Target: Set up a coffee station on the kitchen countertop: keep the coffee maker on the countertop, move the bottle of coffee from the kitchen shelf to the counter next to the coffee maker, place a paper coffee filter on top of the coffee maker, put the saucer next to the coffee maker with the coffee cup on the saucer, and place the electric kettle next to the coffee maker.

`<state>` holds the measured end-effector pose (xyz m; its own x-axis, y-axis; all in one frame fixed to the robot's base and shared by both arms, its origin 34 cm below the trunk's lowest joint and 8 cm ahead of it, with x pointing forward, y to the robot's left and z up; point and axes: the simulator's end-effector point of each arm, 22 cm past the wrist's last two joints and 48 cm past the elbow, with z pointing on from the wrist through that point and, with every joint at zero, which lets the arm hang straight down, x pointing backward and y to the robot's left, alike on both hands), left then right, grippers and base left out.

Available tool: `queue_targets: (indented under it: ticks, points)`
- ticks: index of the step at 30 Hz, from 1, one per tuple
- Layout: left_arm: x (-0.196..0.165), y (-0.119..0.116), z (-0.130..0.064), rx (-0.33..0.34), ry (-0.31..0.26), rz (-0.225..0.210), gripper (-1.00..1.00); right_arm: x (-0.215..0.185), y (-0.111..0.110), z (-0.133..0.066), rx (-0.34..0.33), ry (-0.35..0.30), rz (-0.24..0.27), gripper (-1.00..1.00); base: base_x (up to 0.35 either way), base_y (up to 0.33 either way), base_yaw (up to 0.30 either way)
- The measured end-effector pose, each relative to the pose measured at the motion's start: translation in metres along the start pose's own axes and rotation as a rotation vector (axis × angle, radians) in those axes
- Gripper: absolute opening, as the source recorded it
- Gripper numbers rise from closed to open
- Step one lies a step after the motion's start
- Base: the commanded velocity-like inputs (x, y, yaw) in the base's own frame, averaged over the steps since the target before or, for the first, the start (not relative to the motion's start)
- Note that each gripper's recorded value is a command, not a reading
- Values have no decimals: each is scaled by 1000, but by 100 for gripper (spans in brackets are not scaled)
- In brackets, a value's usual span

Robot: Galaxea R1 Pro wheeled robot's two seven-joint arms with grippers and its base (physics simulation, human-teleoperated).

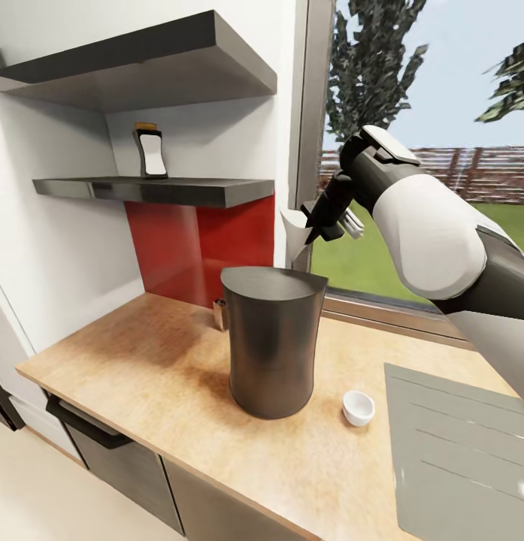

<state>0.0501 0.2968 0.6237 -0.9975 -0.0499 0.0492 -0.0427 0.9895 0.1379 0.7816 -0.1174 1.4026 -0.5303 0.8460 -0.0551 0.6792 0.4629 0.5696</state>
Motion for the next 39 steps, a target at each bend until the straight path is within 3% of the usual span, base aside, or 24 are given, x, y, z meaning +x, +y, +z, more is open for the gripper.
queue_targets:
  ticks: [7, 19, 39]
  points:
    - [0, -1, 0, 1, 0, 0, 100, 0, 0, 0, 1, 1, 0, -100, 19, 5, 0]
    - [6, 2, 0, -2, 13, 8, 100, 3, -17, 23, 41, 24, -24, -100, 28, 0, 0]
    - [6, 2, 0, -2, 12, 7, 100, 3, -21, 26, 53, 26, -27, -100, 34, 0, 0]
